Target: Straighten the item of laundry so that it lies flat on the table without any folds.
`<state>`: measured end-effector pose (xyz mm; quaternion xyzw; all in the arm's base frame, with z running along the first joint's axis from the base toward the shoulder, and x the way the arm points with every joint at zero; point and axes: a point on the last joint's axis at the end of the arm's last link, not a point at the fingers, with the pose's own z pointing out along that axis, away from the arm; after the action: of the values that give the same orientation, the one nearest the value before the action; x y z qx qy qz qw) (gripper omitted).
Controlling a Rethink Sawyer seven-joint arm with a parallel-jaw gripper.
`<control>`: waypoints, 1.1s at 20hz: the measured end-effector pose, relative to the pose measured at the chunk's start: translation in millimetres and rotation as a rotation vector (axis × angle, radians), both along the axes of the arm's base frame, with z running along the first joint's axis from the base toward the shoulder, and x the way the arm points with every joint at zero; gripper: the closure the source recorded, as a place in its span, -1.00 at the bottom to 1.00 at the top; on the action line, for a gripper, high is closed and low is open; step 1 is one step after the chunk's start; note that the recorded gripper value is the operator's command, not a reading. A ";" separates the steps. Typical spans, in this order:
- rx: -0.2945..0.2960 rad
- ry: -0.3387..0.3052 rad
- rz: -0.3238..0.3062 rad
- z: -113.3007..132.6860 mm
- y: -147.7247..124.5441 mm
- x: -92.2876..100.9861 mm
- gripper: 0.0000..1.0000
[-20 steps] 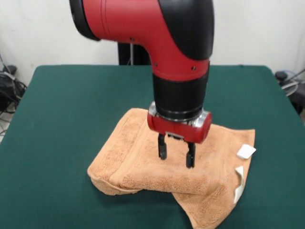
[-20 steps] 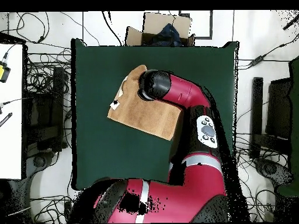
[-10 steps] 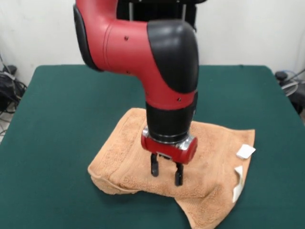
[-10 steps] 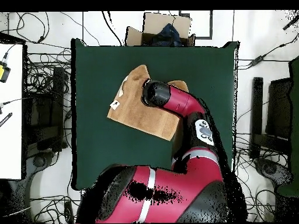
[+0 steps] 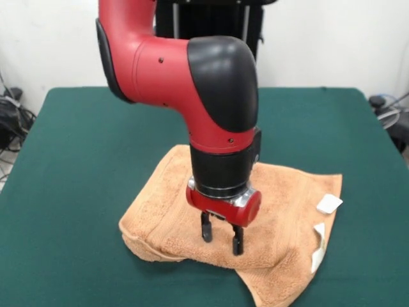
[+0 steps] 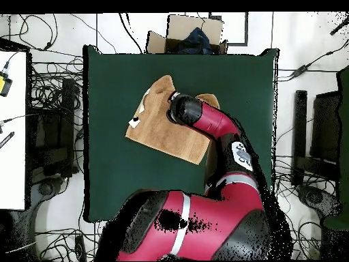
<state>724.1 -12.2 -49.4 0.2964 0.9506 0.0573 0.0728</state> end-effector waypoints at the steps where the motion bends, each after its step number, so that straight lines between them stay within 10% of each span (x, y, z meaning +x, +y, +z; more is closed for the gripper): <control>1: 0.007 0.000 -0.007 0.1 -0.7 0.3 -1.00; 22: 0.082 -0.032 -0.207 2.1 -4.8 -6.2 -1.00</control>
<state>718.0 -17.0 -47.3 0.3949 0.9104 0.0929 0.0813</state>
